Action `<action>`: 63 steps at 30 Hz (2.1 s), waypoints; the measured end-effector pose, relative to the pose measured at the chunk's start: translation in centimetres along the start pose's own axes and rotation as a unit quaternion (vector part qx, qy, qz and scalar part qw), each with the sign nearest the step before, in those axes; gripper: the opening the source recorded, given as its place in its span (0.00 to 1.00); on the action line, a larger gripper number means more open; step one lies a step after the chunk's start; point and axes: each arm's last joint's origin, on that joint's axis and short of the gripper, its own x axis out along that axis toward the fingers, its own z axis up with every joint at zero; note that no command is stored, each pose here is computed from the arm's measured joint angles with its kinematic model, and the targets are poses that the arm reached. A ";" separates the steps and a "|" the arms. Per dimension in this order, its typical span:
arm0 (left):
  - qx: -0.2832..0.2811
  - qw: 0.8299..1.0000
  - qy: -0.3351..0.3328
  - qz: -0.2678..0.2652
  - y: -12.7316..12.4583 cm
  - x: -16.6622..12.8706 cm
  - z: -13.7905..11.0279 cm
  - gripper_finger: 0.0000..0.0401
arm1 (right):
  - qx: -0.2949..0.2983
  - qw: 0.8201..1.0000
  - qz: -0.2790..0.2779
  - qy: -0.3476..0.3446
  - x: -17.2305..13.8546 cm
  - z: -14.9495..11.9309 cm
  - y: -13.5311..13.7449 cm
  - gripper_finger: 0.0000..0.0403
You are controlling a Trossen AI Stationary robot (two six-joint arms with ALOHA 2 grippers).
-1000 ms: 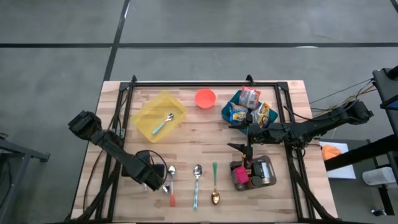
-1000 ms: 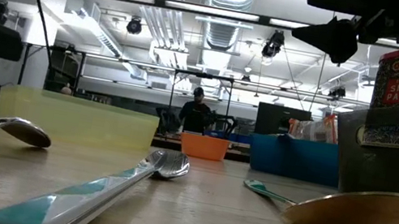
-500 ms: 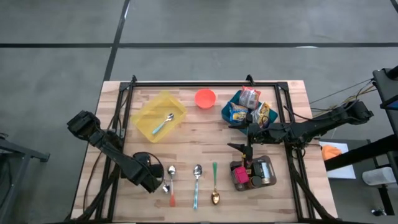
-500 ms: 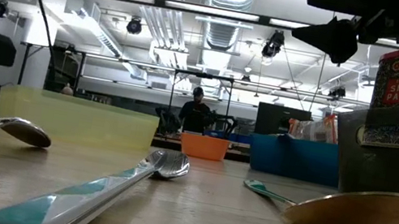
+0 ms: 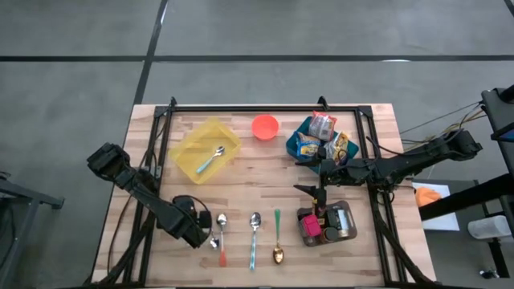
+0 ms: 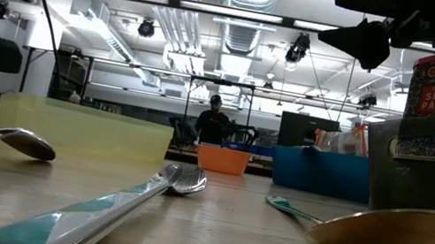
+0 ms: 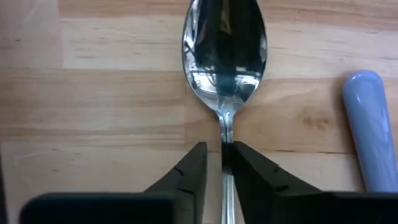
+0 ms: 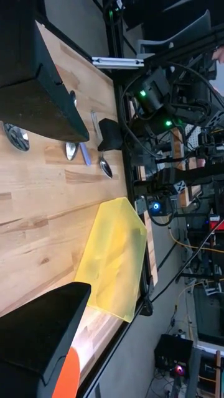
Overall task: Pick & Place Food Item
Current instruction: Put the silver spoon into the yellow bin
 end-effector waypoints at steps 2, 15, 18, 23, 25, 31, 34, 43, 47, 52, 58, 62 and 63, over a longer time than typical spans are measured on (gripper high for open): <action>0.000 1.000 -0.002 -0.001 0.0 0.0 0.0 0.13 | 0.000 1.000 0.000 0.000 0.0 0.0 0.0 0.95; 0.000 1.000 -0.007 -0.006 0.0 0.0 0.0 0.02 | 0.000 1.000 0.000 0.000 0.0 0.0 0.0 0.95; 0.000 1.000 -0.007 -0.007 0.0 0.0 0.0 0.02 | 0.000 1.000 0.000 0.000 0.0 0.0 0.0 0.95; -0.003 1.000 0.006 -0.022 0.1 -1.0 0.4 0.02 | 0.000 1.000 0.000 0.000 0.0 0.0 0.0 0.95; -0.005 0.999 0.017 -0.036 0.3 -2.0 0.7 0.02 | 0.000 1.000 0.000 0.000 0.0 0.0 0.0 0.95; -0.010 0.996 0.021 -0.082 1.4 -4.3 2.0 0.02 | 0.000 1.000 0.000 0.000 0.0 0.0 0.0 0.95; -0.017 0.992 0.011 -0.127 1.8 -5.6 2.9 0.02 | 0.000 1.000 0.000 0.000 0.0 0.0 0.0 0.95; 0.013 0.968 -0.113 -0.225 3.5 -8.0 6.2 0.02 | 0.000 1.000 0.000 0.000 0.0 0.0 0.0 0.95; -0.003 0.968 -0.145 -0.206 4.3 -8.6 8.4 0.02 | 0.000 1.000 0.000 0.000 0.0 0.0 0.0 0.95; 0.020 0.970 -0.173 -0.170 4.4 -9.0 11.5 0.02 | 0.000 1.000 0.000 0.000 0.0 0.0 0.0 0.95; 0.116 0.965 -0.210 -0.111 3.3 -9.3 16.9 0.02 | 0.000 1.000 0.000 0.001 0.0 0.0 0.0 0.95; 0.141 0.965 -0.201 -0.092 2.3 -8.7 21.0 0.02 | 0.000 1.000 0.000 0.001 0.0 0.0 0.0 0.95; 0.143 0.965 -0.198 -0.096 2.1 -8.5 21.9 0.02 | 0.000 1.000 0.000 0.001 0.0 0.0 0.0 0.95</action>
